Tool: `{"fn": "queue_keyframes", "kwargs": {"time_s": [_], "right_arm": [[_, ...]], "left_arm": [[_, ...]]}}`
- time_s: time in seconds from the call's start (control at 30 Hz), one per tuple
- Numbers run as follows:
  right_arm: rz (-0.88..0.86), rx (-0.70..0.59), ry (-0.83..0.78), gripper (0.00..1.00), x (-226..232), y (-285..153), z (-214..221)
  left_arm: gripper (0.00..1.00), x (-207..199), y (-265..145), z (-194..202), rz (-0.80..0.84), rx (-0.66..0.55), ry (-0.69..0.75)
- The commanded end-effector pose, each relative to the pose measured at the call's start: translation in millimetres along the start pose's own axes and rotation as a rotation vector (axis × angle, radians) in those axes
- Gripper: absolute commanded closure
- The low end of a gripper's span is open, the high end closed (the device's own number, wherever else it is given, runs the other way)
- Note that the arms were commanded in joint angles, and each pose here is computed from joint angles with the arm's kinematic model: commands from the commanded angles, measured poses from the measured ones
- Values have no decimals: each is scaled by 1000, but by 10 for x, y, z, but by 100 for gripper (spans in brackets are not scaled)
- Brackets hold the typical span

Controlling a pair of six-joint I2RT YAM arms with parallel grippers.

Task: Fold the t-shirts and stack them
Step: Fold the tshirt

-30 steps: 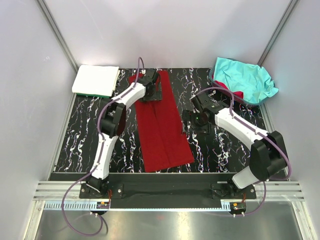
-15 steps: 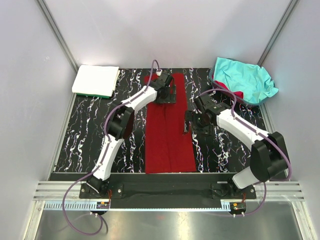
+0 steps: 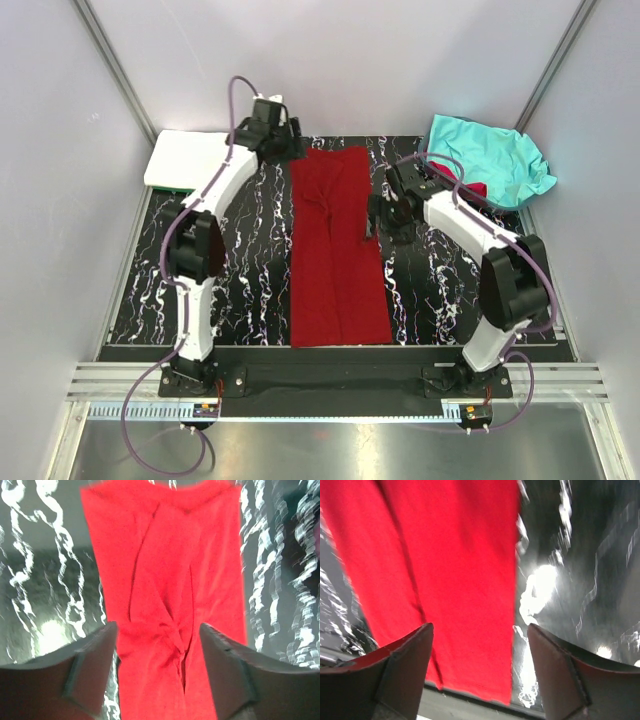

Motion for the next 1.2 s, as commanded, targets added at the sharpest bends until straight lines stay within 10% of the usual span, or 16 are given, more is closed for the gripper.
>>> {"fn": "queue_keyframes", "kwargs": {"time_s": [0.0,1.17], "right_arm": [[-52,-114,-63,20,136,-100,-455],[-75,-138,26,55,-158,-225,-190]], "left_arm": [[38,107,64,-87,142,45,-78],[63,508,906,503,38,241,-322]]}}
Point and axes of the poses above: each gripper's point midway between its finger pads, its own y axis out along the fingers, its own x axis along the line the jaws close on, z = x × y, the point moved 10 cm from there along -y, back along the fingers, and after that the axes turned 11 degrees about -y, right-handed, at the moved point
